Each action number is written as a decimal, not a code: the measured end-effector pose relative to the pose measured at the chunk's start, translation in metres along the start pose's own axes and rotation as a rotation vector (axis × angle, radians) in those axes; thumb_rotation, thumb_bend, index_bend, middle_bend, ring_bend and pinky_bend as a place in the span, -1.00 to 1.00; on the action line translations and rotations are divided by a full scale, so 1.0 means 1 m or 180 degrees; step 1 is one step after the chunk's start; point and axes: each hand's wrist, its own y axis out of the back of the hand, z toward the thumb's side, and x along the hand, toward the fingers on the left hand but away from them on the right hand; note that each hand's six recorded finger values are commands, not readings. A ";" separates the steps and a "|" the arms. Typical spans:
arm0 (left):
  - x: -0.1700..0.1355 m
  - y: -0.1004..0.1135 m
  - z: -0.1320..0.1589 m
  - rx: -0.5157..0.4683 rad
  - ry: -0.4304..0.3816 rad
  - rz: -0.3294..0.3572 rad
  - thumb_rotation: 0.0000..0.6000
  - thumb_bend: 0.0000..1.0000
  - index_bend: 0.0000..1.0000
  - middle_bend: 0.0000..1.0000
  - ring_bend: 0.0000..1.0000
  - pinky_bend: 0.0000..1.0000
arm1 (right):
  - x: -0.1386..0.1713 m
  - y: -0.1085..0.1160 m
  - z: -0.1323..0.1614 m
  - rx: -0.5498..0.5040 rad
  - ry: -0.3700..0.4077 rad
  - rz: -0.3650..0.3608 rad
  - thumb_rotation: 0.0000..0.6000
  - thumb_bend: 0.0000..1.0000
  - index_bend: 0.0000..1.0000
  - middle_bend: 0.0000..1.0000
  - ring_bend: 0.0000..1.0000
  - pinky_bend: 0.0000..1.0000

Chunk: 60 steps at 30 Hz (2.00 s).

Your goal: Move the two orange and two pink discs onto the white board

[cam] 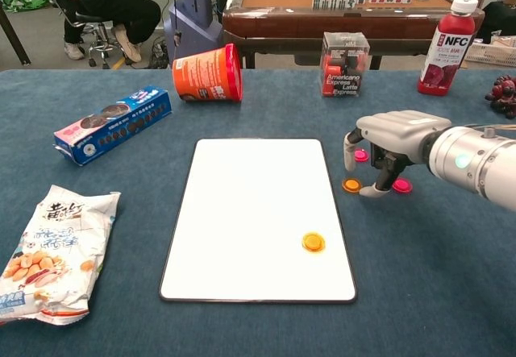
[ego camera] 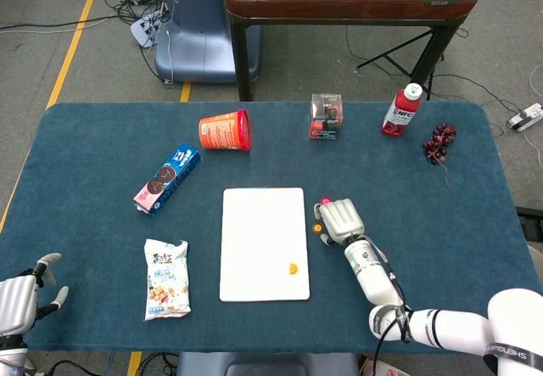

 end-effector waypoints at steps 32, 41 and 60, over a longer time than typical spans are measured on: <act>-0.002 -0.002 -0.003 -0.0008 0.0014 -0.0017 1.00 -0.41 -0.30 0.15 0.07 0.47 | -0.008 -0.005 0.004 0.0028 -0.0030 0.0070 1.00 -0.52 -0.08 1.00 1.00 1.00; -0.002 -0.002 -0.002 -0.0008 0.0007 -0.0019 1.00 -0.41 -0.30 0.15 0.07 0.47 | -0.009 -0.007 0.003 0.0015 -0.0050 0.0095 1.00 -0.49 0.00 1.00 1.00 1.00; 0.002 0.002 0.002 -0.0011 -0.0013 0.0015 1.00 -0.41 -0.30 0.15 0.07 0.47 | 0.019 0.031 0.032 -0.0060 0.0365 -0.0207 1.00 -0.48 0.01 1.00 1.00 1.00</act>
